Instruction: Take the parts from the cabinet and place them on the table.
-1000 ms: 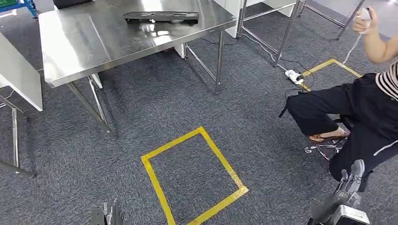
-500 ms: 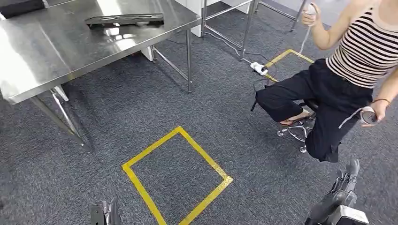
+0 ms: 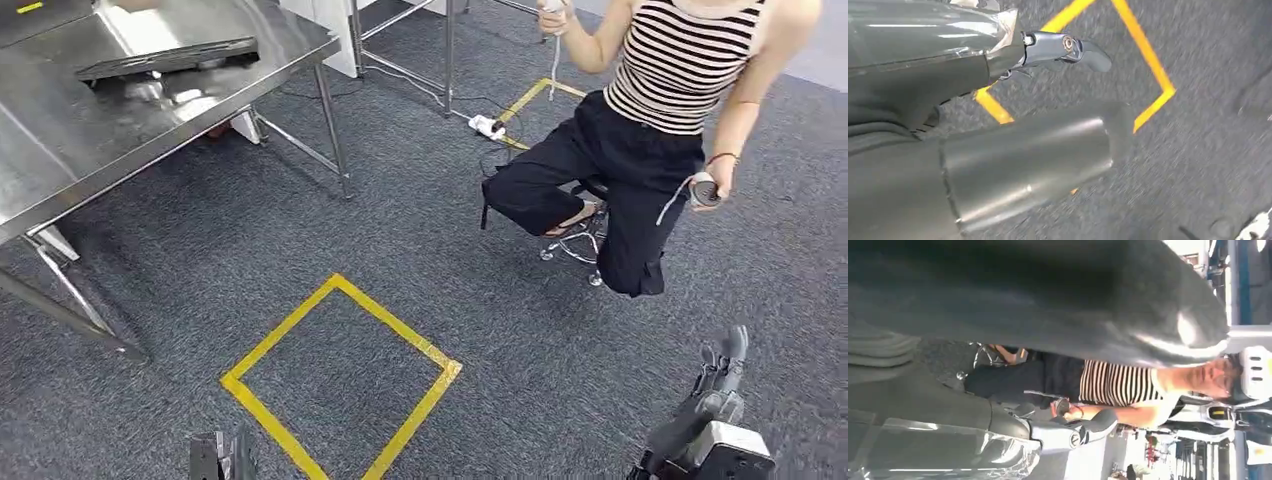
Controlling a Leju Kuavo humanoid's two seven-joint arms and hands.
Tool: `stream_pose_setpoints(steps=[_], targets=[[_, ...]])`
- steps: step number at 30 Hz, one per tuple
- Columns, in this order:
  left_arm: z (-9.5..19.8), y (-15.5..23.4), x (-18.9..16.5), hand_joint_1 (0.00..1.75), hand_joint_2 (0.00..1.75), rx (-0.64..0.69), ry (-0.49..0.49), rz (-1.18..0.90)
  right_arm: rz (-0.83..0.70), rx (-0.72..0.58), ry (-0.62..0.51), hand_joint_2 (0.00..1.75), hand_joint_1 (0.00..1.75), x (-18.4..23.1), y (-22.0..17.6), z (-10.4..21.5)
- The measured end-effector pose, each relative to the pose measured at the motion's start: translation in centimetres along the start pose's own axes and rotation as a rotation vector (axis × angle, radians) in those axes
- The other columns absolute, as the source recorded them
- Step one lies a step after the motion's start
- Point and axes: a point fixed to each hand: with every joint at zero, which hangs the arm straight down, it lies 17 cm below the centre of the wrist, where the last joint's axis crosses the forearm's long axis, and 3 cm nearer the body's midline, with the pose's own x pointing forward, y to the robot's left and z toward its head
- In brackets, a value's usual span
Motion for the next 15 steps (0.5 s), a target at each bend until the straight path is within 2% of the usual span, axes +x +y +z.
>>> stream_pose_setpoints(steps=[15], targets=[[0.1, -1.0, 0.2, 0.0, 0.0, -0.053, -0.003, 0.007, -0.017, 0.014, 0.015, 0.0, 0.0, -0.6, 0.9, -0.4]])
